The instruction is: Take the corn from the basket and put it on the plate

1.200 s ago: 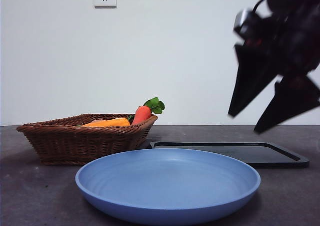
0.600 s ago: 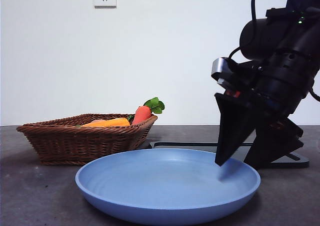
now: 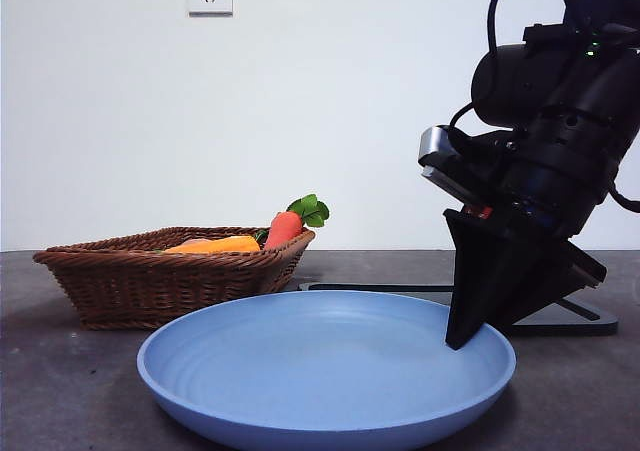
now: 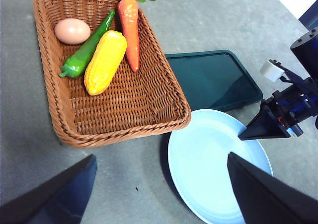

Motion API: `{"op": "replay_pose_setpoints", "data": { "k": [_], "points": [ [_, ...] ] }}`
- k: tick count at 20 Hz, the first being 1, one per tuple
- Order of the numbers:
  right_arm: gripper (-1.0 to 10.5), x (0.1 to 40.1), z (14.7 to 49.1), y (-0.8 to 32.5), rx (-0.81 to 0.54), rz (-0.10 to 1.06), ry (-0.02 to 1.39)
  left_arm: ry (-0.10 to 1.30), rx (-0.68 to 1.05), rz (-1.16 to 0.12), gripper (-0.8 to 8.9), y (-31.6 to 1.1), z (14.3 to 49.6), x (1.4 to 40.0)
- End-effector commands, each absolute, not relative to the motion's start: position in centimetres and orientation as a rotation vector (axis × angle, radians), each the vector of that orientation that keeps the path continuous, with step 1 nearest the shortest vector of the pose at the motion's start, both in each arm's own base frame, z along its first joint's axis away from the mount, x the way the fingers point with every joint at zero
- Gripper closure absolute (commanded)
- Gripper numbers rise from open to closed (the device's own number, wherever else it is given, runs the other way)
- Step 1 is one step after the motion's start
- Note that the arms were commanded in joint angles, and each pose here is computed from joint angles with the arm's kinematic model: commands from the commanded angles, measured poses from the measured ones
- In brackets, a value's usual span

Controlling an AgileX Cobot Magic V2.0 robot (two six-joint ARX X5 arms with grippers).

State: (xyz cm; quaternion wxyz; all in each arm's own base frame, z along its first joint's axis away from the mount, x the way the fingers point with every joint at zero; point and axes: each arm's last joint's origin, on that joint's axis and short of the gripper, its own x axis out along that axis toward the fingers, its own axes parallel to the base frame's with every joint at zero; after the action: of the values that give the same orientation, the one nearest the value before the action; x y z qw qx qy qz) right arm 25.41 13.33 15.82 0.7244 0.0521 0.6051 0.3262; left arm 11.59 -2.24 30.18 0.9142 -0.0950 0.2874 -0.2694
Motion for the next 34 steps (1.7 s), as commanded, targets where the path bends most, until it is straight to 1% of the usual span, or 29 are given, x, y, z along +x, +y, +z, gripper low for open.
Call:
{"op": "replay_pose_setpoints", "data": {
  "k": [1,6,10,15,21,25,30,34],
  "points": [
    [9.4,25.5,16.1,13.5,0.108,0.718,1.337,0.581,-0.190,-0.559,3.89,-2.3,30.7,12.2],
    [9.4,23.4,20.0,12.2,0.102,0.724,1.295,0.548,-0.171,-0.579,3.98,-2.8,30.6,14.9],
    [9.4,21.1,23.9,11.0,0.112,0.740,1.182,0.550,-0.121,-0.577,3.98,-4.0,29.6,18.3],
    [9.4,18.8,26.9,9.1,0.160,0.708,1.080,0.647,-0.011,-0.558,3.98,-6.3,28.6,23.3],
    [9.4,16.9,28.8,6.9,0.208,0.652,1.000,0.756,0.138,-0.556,3.98,-9.7,26.4,29.7],
    [9.4,15.8,29.8,6.1,0.231,0.628,0.950,0.804,0.221,-0.549,3.98,-11.6,24.6,33.1],
    [9.4,14.8,30.3,5.6,0.243,0.614,0.933,0.855,0.253,-0.569,3.98,-13.2,22.2,36.1],
    [9.4,14.6,30.3,5.5,0.252,0.609,0.936,0.899,0.276,-0.585,3.98,-13.9,20.0,37.3]
  ]
}}
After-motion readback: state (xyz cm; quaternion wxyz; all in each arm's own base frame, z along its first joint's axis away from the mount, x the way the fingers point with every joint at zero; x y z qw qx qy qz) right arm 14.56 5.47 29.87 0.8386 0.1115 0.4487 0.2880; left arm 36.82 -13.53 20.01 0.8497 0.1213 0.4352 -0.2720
